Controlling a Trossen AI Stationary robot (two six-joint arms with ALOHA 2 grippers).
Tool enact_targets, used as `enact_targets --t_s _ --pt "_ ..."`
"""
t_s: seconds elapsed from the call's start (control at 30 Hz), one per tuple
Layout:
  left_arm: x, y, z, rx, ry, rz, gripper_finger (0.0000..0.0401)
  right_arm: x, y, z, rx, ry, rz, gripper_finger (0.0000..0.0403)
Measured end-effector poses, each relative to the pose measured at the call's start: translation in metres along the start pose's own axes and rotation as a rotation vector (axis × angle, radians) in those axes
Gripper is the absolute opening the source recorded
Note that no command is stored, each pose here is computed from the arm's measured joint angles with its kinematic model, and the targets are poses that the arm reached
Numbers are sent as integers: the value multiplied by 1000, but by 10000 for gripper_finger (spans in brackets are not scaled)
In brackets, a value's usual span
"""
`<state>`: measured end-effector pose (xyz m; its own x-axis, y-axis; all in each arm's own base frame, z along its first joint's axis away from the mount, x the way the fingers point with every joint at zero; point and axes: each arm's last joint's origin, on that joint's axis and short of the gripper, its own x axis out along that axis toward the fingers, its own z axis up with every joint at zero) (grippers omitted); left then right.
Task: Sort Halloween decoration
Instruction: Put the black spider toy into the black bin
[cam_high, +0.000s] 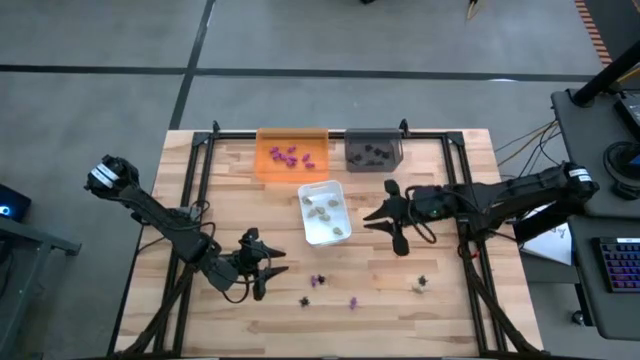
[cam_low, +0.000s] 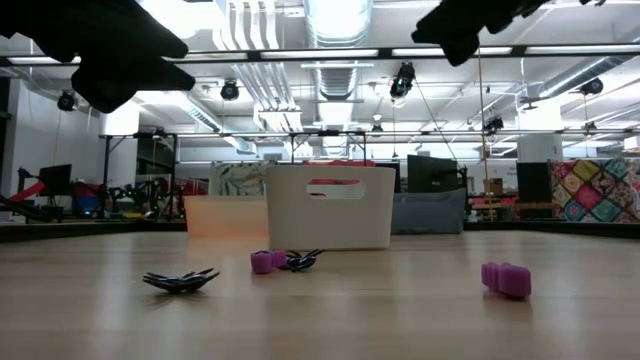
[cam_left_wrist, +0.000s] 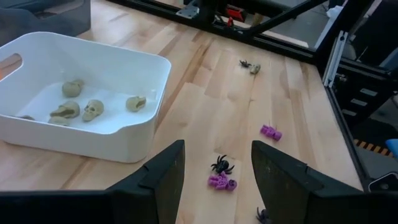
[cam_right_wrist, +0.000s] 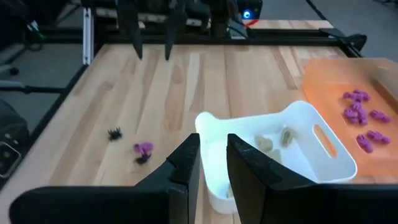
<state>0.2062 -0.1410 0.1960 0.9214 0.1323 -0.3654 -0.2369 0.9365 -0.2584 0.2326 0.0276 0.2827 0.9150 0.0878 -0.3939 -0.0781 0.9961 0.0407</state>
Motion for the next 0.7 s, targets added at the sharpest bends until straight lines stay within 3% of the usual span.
enact_targets --t_s 0.4,0.7 --pt "12 -11 -5 -6 -63 -50 168 2 32 -21 32 44 43 68" --pt "33 -28 -21 30 20 -115 168 0 52 -41 123 93 100 64"
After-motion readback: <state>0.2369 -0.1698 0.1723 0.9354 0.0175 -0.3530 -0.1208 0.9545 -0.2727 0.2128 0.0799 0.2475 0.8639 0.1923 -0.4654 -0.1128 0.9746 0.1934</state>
